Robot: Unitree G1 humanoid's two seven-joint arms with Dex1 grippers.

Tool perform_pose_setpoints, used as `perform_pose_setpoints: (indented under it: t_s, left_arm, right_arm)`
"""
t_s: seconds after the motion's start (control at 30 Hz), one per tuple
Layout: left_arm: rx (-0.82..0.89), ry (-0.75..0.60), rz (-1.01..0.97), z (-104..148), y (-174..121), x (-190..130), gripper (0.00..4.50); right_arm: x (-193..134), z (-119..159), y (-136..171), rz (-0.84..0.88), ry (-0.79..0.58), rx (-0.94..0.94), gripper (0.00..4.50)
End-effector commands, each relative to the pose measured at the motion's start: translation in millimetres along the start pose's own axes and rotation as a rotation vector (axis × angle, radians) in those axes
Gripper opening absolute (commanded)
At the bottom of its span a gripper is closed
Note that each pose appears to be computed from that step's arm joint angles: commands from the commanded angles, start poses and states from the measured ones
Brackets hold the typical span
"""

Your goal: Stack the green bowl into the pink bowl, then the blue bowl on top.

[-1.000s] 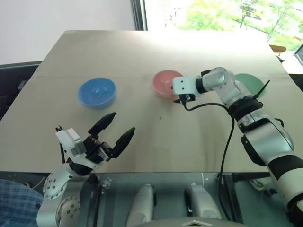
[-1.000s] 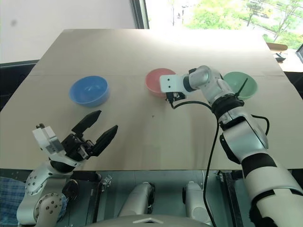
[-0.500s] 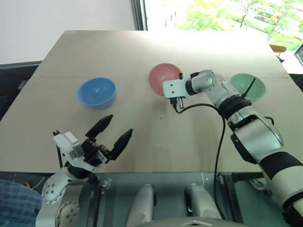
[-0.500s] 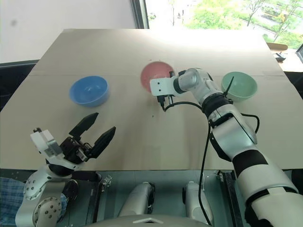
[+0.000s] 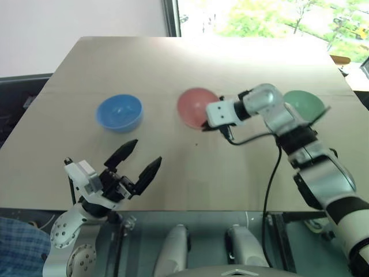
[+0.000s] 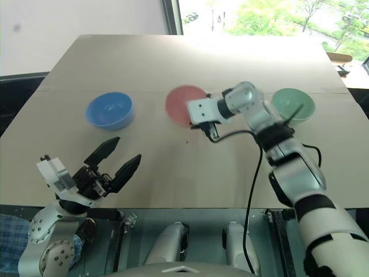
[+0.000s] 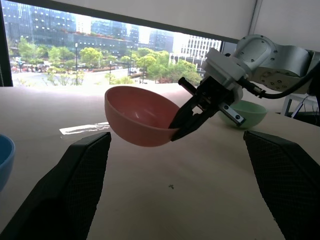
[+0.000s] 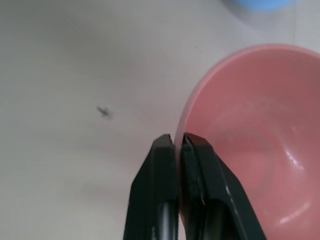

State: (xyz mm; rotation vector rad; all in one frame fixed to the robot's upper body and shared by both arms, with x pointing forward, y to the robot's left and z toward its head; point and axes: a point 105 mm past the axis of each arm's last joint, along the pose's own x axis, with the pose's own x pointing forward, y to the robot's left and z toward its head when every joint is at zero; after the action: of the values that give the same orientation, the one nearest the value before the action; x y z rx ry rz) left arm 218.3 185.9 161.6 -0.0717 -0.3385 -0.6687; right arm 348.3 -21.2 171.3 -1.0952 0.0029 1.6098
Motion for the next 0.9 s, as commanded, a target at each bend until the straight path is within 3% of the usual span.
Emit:
perform_pose_setpoints:
  t_s: [0.03,0.3,0.43,0.63,0.73,0.9]
  left_arm:
    - [0.035,-0.026,-0.038,9.2,-1.6,5.3,4.50]
    - [0.022,-0.017,-0.075,6.7,-0.2,11.1,4.50]
    - [0.022,-0.015,-0.084,7.6,0.7,12.2,4.50]
    - [0.015,-0.010,-0.098,6.9,-0.7,13.8,4.50]
    - [0.013,-0.012,-0.107,7.2,-1.0,15.2,4.50]
    - [0.009,-0.017,-0.132,7.9,-1.2,18.1,4.50]
  right_arm:
    - [-16.7,35.3,22.2,0.074,-0.066,-0.020,0.09]
    - [-13.3,37.7,34.6,0.088,-0.006,0.010,0.09]
    - [-12.1,32.8,29.9,0.055,0.016,0.023,1.24]
    - [-17.5,31.3,29.7,0.036,0.015,0.031,3.75]
    - [-30.0,30.2,33.1,0.030,0.013,0.075,4.43]
    - [-64.7,15.6,19.9,-0.114,0.032,0.190,4.43]
